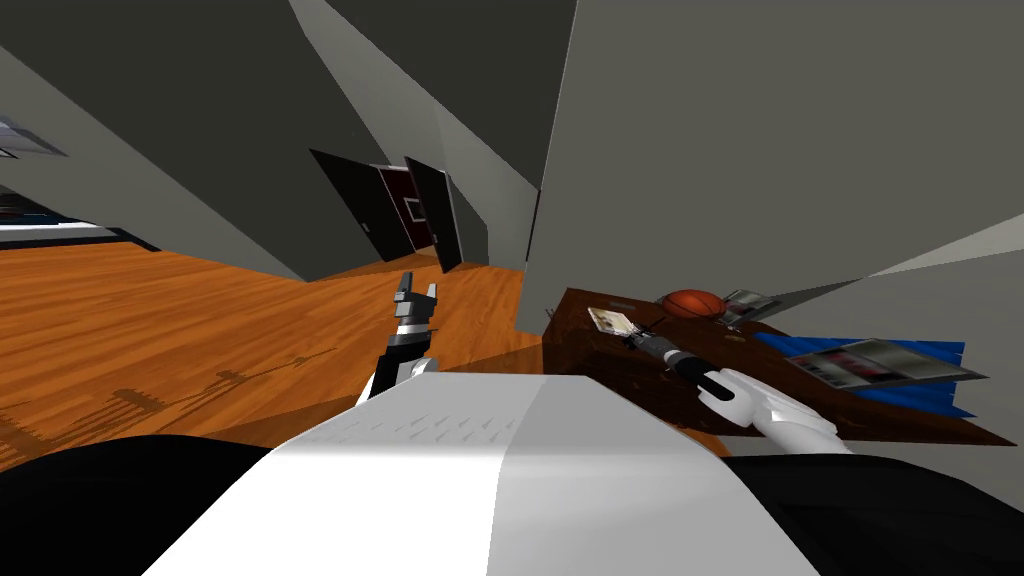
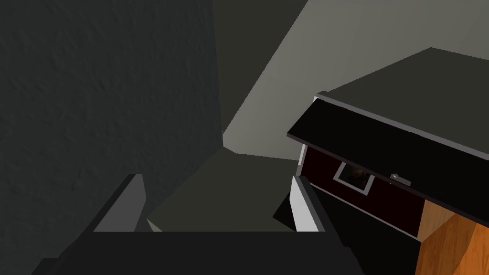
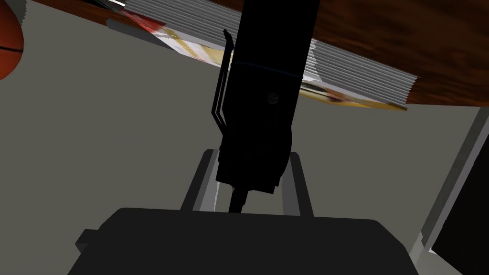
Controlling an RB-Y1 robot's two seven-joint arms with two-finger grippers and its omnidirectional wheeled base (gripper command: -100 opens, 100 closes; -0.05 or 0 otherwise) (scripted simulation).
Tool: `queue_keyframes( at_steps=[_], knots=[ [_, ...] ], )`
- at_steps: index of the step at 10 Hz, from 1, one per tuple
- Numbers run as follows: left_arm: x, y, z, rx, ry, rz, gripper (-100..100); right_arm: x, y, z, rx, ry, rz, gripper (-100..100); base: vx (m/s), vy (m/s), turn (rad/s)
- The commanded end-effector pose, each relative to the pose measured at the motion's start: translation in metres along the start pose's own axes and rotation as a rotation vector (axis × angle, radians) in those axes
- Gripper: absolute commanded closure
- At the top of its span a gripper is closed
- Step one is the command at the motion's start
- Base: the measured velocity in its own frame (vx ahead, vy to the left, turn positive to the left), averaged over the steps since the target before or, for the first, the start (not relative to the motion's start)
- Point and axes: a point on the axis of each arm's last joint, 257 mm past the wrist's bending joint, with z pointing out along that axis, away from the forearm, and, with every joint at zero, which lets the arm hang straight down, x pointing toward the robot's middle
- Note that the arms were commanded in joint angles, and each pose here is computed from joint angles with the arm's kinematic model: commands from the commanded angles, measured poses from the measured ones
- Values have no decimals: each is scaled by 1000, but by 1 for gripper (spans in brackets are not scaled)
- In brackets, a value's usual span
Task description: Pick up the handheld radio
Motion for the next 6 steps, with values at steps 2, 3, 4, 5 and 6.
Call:
queue_keyframes(
  at_steps=[2,3,4,5,6],
  knots=[
    [0,0,0,0,0,0,0,-7,-6,-14,24,-24,-1,100,110,-11,-140],
    [0,0,0,0,0,0,0,-1,2,-18,7,-14,-5,100,61,-11,3],
    [0,0,0,0,0,0,0,6,11,-23,-12,-3,-8,100,17,-10,32],
    [0,0,0,0,0,0,0,13,12,-27,-14,11,-9,100,-5,-1,10],
    [0,0,0,0,0,0,0,0,6,-32,6,-21,-15,100,105,-21,-158]
  ],
)
